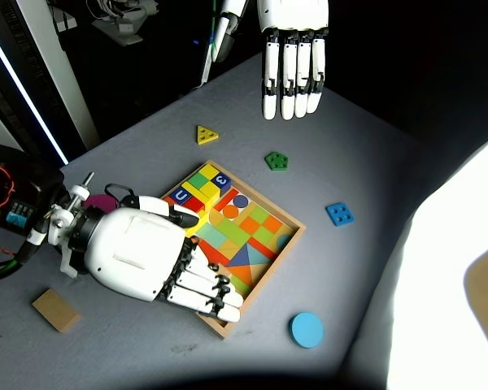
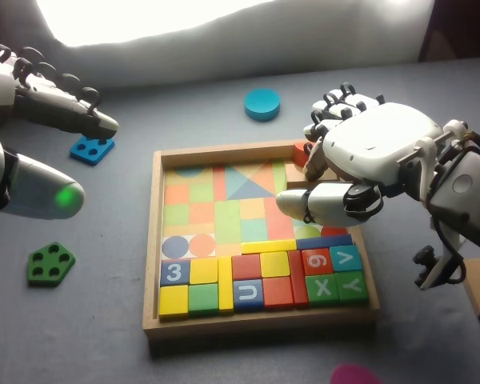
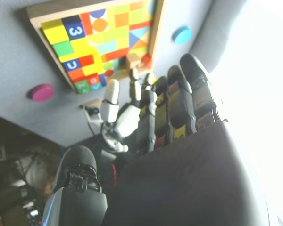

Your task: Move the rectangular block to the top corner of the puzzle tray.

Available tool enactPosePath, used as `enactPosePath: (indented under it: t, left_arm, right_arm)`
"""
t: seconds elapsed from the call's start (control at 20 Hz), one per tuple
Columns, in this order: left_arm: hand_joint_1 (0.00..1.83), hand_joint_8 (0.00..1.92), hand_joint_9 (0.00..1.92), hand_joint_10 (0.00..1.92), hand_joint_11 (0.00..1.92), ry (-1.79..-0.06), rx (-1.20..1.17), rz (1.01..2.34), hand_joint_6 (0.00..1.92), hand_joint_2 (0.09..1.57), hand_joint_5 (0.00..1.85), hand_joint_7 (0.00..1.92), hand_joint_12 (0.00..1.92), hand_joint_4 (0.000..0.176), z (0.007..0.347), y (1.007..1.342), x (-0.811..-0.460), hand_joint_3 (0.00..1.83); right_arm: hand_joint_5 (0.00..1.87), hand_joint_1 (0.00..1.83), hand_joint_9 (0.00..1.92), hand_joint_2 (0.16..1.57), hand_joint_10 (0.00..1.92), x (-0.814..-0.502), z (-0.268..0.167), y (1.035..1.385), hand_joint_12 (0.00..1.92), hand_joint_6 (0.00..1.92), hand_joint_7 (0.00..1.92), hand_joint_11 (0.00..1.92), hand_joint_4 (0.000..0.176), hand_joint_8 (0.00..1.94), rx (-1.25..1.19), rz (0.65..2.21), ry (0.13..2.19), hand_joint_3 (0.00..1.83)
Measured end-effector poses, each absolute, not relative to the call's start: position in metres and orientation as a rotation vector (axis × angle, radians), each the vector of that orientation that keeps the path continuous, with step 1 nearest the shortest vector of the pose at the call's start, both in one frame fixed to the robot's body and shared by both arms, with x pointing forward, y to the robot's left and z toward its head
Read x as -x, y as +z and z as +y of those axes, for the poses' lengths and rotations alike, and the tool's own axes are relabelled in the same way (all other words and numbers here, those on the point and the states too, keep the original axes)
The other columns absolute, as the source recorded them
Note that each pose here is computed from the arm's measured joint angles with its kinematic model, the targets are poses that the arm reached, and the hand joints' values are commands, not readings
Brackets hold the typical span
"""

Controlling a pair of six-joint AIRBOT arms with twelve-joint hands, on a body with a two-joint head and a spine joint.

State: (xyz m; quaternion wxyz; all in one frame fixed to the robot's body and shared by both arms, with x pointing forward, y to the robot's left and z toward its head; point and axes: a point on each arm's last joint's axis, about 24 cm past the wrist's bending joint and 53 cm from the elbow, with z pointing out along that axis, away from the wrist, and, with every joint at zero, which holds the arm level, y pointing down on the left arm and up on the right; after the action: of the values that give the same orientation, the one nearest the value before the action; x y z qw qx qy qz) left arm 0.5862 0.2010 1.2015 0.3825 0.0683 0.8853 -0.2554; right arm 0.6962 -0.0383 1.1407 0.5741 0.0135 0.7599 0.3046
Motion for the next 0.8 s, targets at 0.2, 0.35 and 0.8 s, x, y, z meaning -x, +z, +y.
enactPosePath:
  t: [0.2,0.35,0.8]
  left_arm:
    - [0.0,0.0,0.17,0.0,0.0,-0.652,-0.174,2.258,0.0,1.2,0.16,0.16,0.55,0.044,0.201,1.202,-0.586,0.0]
    - [0.0,0.0,0.17,0.0,0.0,-0.652,-0.174,2.258,0.0,1.19,0.15,0.16,0.56,0.046,0.201,1.202,-0.586,0.0]
    - [0.0,0.0,0.19,0.0,0.0,-0.651,-0.174,2.258,0.0,1.19,0.16,0.17,0.58,0.044,0.201,1.202,-0.586,0.0]
  right_arm:
    - [0.87,0.0,0.07,1.18,0.01,-0.701,-0.041,1.141,0.0,0.01,0.34,0.0,0.0,0.01,-0.035,1.775,0.704,0.0]
    - [0.87,0.01,0.06,1.18,0.0,-0.704,-0.042,1.141,0.0,0.01,0.33,0.0,0.0,0.0,-0.041,1.772,0.701,0.0]
    - [0.87,0.0,0.07,1.19,0.01,-0.715,-0.044,1.143,0.0,0.0,0.32,0.0,0.0,0.01,-0.055,1.761,0.693,0.0]
